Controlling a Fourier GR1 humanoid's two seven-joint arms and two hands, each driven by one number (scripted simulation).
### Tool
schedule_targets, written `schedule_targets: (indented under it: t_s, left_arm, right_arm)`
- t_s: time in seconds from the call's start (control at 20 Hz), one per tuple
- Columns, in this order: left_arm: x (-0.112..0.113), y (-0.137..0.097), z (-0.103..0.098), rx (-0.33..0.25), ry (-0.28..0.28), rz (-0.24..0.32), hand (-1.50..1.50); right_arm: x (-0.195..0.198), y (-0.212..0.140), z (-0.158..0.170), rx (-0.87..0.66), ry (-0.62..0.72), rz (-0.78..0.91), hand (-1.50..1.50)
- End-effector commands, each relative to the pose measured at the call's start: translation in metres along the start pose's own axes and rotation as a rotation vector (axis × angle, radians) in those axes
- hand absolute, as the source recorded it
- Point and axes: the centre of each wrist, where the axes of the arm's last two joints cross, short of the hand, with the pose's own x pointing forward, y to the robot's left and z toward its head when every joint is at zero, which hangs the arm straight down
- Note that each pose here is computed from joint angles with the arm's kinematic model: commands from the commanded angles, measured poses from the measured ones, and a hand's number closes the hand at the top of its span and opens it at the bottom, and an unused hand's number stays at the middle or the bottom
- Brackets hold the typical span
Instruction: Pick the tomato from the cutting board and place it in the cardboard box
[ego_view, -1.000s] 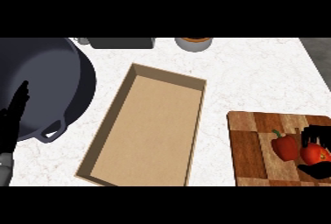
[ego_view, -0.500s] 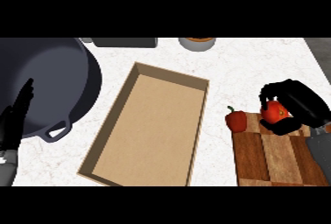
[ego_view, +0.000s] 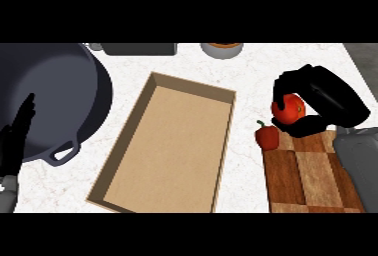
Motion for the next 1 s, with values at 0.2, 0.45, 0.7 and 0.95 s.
schedule_targets:
  t_s: [0.2, 0.45, 0.7, 0.95]
  left_arm:
    - [-0.013, 0.01, 0.014, -0.026, 0.029, 0.001, 0.0]
    - [-0.017, 0.006, 0.001, -0.01, 0.033, 0.015, 0.0]
    - [-0.009, -0.028, -0.011, -0.032, 0.034, 0.011, 0.0]
    - [-0.01, -0.02, -0.004, -0.024, 0.014, 0.007, 0.0]
  right_arm:
    - [0.065, -0.003, -0.055, 0.023, -0.051, -0.213, 1.5]
    - [0.112, 0.018, -0.103, 0.007, -0.015, -0.293, 1.5]
    - [0.139, 0.037, -0.139, 0.084, 0.033, -0.388, 1.5]
    - [0.141, 0.05, -0.17, 0.098, 0.062, -0.404, 1.5]
